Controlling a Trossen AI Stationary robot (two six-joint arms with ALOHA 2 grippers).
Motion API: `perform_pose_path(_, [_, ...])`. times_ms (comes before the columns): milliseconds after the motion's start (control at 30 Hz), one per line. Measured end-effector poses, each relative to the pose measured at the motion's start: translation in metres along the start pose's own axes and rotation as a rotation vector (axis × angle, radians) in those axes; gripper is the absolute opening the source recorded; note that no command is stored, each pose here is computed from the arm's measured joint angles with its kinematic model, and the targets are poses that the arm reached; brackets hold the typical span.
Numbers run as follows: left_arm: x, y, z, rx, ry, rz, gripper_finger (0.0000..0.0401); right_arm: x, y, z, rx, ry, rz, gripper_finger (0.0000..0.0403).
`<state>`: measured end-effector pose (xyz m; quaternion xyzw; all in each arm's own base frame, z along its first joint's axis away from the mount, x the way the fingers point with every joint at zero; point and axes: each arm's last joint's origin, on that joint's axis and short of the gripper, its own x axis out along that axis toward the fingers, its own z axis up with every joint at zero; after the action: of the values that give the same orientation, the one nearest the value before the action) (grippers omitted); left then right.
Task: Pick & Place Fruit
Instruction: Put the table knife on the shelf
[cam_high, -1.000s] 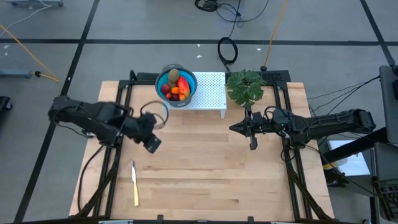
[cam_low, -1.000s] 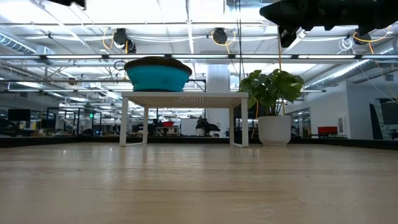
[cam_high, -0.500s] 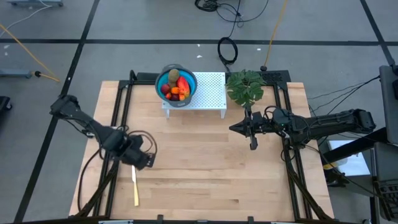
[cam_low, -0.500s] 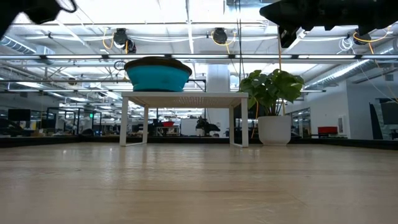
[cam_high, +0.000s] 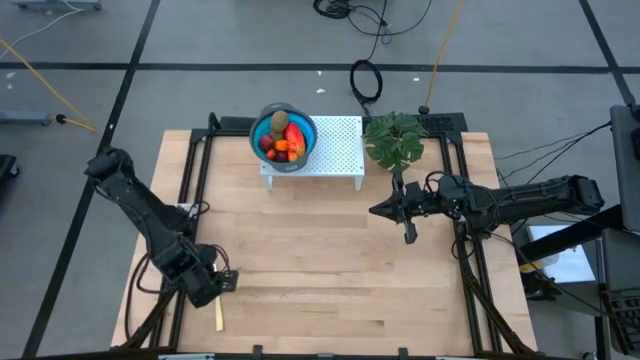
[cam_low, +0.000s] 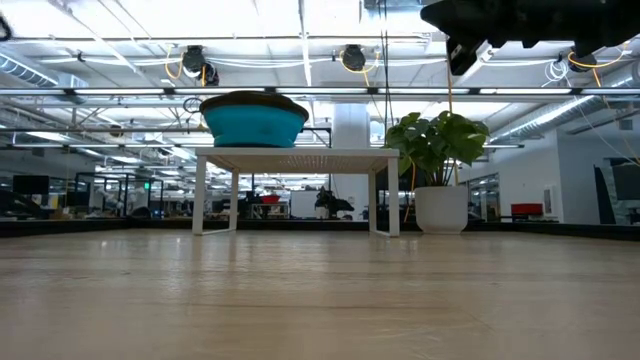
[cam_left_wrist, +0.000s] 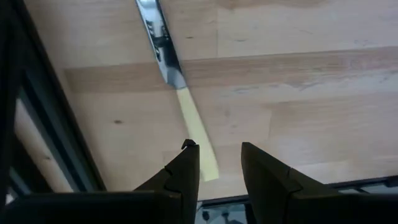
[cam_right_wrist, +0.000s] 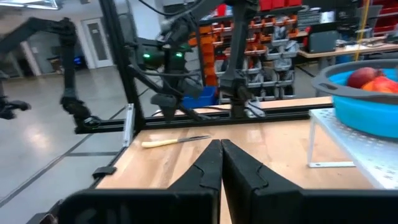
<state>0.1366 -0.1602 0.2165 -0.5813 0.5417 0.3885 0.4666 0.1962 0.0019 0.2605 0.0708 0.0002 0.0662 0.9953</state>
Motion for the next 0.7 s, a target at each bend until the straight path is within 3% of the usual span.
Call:
perform_pose_path(233, [0.021,0.007,0.004,0.011,0.028,-0.029,0.0115,0.000,0.001,0.000,0.002,0.003,0.021,0.0000])
perform_pose_path(700, [0.062,0.004,-0.004,0.040,0.035,0.079,0.0115,0.000,0.001,0.000,0.002,0.003,0.019,0.0000])
